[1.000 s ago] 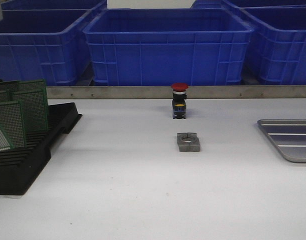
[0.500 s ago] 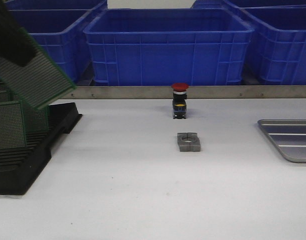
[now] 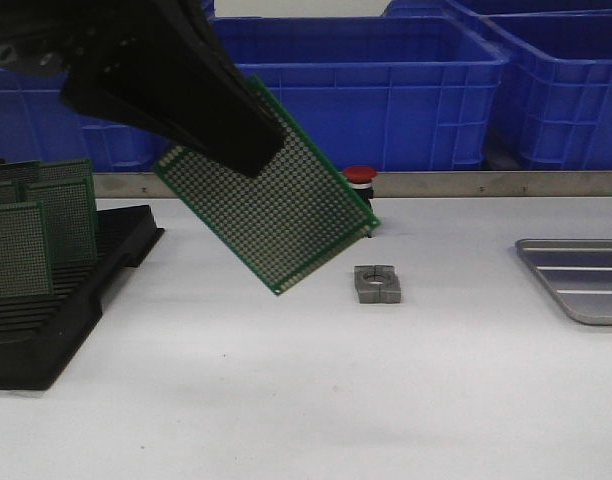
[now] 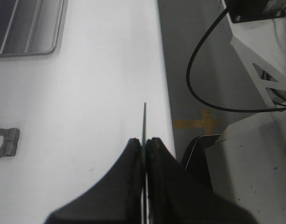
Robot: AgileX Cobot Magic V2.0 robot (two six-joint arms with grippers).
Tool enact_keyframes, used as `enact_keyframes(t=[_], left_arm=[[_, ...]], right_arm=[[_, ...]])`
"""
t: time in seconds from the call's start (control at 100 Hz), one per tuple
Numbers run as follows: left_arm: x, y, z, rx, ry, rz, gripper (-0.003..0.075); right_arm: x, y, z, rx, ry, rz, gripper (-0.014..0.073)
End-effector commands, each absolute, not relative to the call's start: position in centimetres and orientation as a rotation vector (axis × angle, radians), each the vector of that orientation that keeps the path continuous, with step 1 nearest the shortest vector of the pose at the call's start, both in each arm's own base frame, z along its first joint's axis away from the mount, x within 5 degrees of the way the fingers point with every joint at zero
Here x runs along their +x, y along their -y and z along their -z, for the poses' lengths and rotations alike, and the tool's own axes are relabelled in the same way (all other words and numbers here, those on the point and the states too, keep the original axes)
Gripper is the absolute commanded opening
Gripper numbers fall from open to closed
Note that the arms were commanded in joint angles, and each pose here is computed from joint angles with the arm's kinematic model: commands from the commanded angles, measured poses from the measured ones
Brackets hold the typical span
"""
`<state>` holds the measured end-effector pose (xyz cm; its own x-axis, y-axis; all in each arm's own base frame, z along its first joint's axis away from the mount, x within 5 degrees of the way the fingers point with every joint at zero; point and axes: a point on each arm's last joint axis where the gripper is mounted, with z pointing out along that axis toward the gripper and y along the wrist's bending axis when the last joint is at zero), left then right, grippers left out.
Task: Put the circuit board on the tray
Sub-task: 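Lift the green board out of the rack with the left gripper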
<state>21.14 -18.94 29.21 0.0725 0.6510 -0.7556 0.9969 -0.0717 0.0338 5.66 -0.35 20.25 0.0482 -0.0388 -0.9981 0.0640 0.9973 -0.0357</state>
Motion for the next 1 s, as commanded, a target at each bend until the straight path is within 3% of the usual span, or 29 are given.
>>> enact_keyframes(t=[0.0, 0.14, 0.37, 0.61, 0.77, 0.86, 0.99], left_arm=[[20.8, 19.6, -31.2, 1.711, -1.579, 0.827, -0.0020], [20.9, 19.7, -31.2, 1.709, -1.580, 0.830, -0.0020], [20.9, 19.7, -31.2, 1.705, -1.580, 0.834, -0.0020], [20.8, 19.7, -31.3, 1.695, -1.579, 0.845, -0.0020], [20.8, 19.7, -31.3, 1.693, -1.579, 0.846, -0.0020], [20.8, 19.7, -31.3, 1.693, -1.579, 0.846, -0.0020], [20.8, 19.8, -31.3, 1.693, -1.579, 0.847, -0.0020]], right_arm=[[5.2, 0.3, -21.8, 0.019, -1.395, 0.080, -0.0108], [5.0, 0.3, -22.9, 0.038, -1.450, 0.059, -0.0111], [5.1, 0.2, -25.5, 0.051, -1.684, 0.038, -0.0112], [7.5, -0.1, -28.0, 0.102, -1.936, -0.070, -0.0112], [9.5, -0.7, -29.3, 0.061, -2.008, -0.151, -0.0097], [10.2, -1.4, -29.8, -0.008, -2.016, -0.200, -0.0014], [10.9, -2.9, -30.5, -0.173, -2.002, -0.252, 0.0253]])
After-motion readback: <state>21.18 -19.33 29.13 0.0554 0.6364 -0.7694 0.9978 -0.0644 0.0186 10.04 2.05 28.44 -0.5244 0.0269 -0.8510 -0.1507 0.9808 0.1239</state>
